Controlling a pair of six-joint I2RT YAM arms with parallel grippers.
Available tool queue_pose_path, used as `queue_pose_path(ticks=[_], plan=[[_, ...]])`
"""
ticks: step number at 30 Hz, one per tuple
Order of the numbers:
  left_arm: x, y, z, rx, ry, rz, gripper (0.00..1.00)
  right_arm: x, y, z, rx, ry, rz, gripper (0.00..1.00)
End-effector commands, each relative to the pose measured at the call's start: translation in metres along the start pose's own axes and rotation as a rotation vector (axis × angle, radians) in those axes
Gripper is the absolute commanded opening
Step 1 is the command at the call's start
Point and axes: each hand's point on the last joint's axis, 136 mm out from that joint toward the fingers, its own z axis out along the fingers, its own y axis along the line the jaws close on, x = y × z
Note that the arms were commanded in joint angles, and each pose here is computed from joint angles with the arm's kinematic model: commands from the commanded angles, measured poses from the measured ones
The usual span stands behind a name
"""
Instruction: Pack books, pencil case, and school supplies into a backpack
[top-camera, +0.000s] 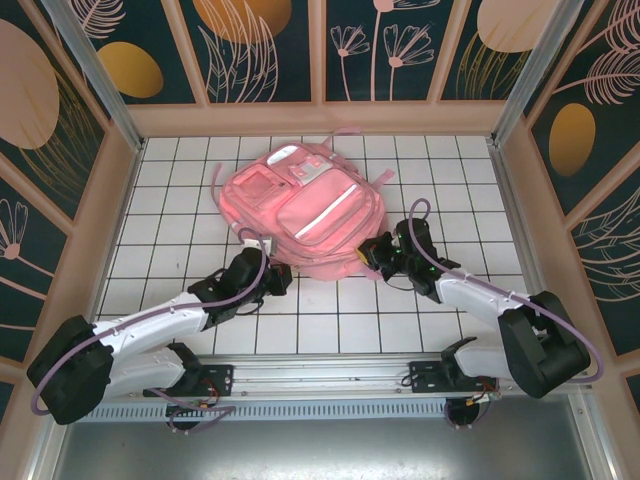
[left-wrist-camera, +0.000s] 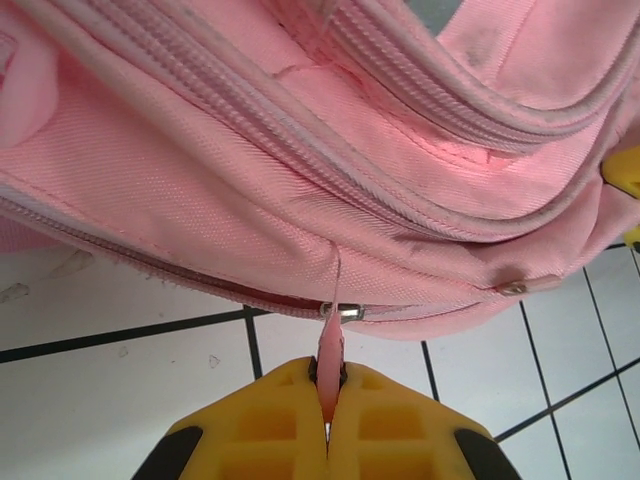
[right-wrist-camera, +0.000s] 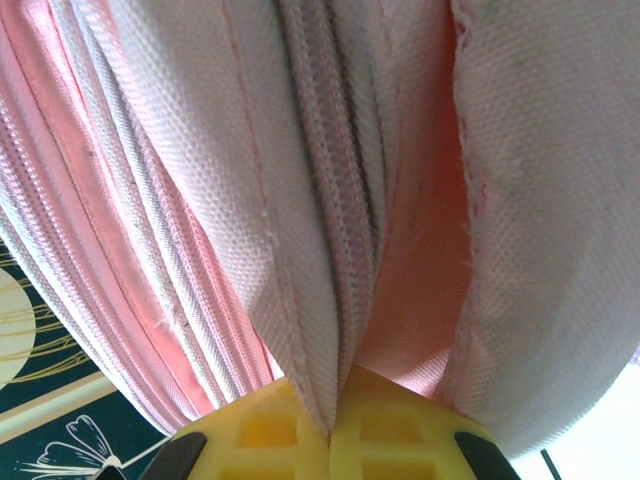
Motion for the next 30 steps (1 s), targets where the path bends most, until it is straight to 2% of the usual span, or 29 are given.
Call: queue_pose_path(ticks=[1,19,30], plan=[[-0.001,0.03,-0.002,-0.118,-0.028,-0.037,0.0,-0.028,0.037,-0.016,-0.093,-0.122,-0.043,0.0],[-0.006,0.052,-0.001,-0.14,-0.028,-0.116,0.0,-0.033,0.038,-0.022,-0.097,-0.129,-0.041,0.0],[-0.008,0.069,0.005,-0.187,-0.04,-0.14,0.0,-0.032,0.059,-0.027,-0.137,-0.097,-0.016,0.0]])
